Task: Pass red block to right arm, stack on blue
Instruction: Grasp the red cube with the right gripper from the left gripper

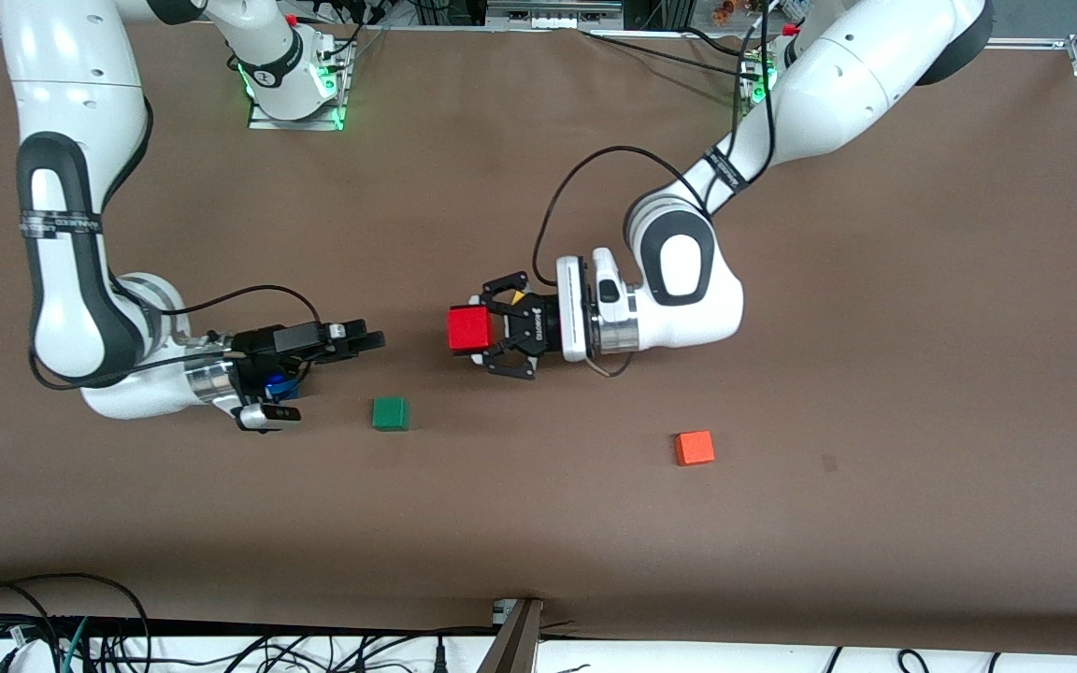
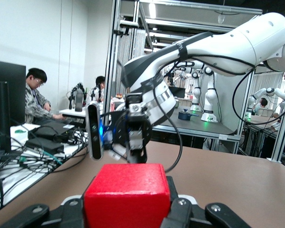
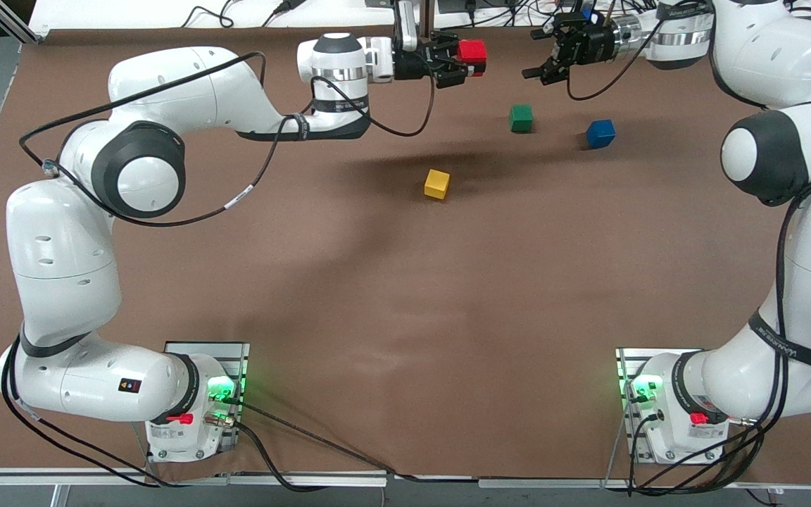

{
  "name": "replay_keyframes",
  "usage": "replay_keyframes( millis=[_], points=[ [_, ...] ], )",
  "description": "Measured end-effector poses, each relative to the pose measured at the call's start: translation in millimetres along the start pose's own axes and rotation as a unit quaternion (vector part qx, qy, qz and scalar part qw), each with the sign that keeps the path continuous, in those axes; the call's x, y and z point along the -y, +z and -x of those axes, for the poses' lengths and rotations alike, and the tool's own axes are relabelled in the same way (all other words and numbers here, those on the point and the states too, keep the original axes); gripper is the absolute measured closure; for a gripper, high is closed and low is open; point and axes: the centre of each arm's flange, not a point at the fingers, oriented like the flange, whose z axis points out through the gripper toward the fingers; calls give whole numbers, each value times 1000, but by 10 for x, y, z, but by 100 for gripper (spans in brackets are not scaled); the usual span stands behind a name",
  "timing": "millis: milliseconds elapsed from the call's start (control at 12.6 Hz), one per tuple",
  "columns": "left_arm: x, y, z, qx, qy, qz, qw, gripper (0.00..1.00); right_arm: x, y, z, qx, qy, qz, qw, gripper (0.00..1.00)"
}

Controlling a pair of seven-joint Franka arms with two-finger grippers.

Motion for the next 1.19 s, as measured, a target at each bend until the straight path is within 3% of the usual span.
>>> replay_keyframes(
  millis=[555, 1189],
  points=[
    [57, 166, 109, -17, 3, -2, 1000, 44, -131, 510, -100, -22, 1, 16, 1000, 0],
    [70, 172, 59, -22, 4, -4, 1000, 44, -53, 805, -130, -35, -4, 8, 999, 0]
  ],
)
